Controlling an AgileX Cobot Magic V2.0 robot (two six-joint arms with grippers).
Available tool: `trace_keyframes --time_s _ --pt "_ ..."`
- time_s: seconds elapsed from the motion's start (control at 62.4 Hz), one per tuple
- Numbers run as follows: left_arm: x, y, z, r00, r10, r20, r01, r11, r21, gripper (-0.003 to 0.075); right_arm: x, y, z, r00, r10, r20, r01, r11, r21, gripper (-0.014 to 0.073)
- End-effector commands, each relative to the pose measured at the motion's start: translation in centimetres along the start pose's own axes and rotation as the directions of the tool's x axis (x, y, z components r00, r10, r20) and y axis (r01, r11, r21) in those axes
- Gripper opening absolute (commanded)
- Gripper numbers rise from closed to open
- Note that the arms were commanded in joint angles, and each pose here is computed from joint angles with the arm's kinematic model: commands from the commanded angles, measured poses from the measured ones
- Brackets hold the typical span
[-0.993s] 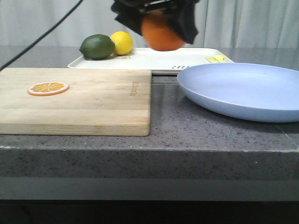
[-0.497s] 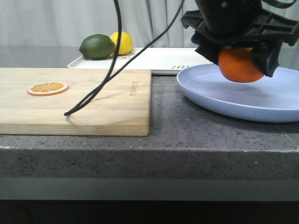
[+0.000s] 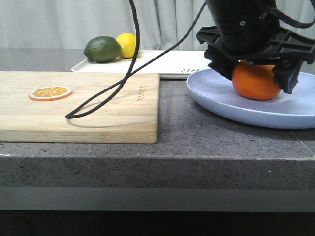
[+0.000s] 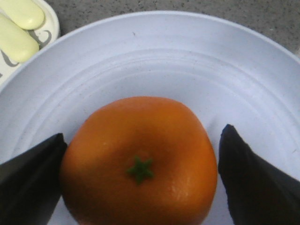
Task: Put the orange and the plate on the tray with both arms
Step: 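Open the left gripper and raise it away from the orange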
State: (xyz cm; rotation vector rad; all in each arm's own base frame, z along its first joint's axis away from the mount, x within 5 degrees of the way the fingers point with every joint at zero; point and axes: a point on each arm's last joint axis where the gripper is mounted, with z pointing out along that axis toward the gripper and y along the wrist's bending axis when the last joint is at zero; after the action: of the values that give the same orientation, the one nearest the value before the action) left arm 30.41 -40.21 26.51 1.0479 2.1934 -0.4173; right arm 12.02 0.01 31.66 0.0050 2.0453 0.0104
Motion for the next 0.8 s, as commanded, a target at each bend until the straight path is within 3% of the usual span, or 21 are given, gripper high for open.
trace_keyframes --time_s 0.0,0.192,0.497,0.785 --pt "-3.2 -0.4 -4.7 0.99 -0.012 0.138 0.01 1.0 0.021 0.0627 -1.5 -0.1 -0.3 0.995 -0.015 0.095 0.014 1.0 0.009 0.0594" --pt "-4.5 -0.2 -7.9 0.989 -0.015 0.145 0.013 1.0 0.016 0.0619 -1.5 -0.1 -0.3 0.995 -0.015 0.095 0.014 1.0 0.009 0.0594" --pt "-5.6 1.0 -16.6 0.971 -0.026 0.238 0.027 1.0 -0.001 0.0619 -1.4 -0.2 -0.3 0.995 -0.035 0.093 0.034 0.999 0.022 0.0594" --pt "-1.0 4.3 -21.2 0.959 -0.079 0.271 0.096 0.994 -0.05 0.0619 -1.4 -0.2 -0.3 0.995 -0.048 0.093 0.045 0.999 0.029 0.0594"
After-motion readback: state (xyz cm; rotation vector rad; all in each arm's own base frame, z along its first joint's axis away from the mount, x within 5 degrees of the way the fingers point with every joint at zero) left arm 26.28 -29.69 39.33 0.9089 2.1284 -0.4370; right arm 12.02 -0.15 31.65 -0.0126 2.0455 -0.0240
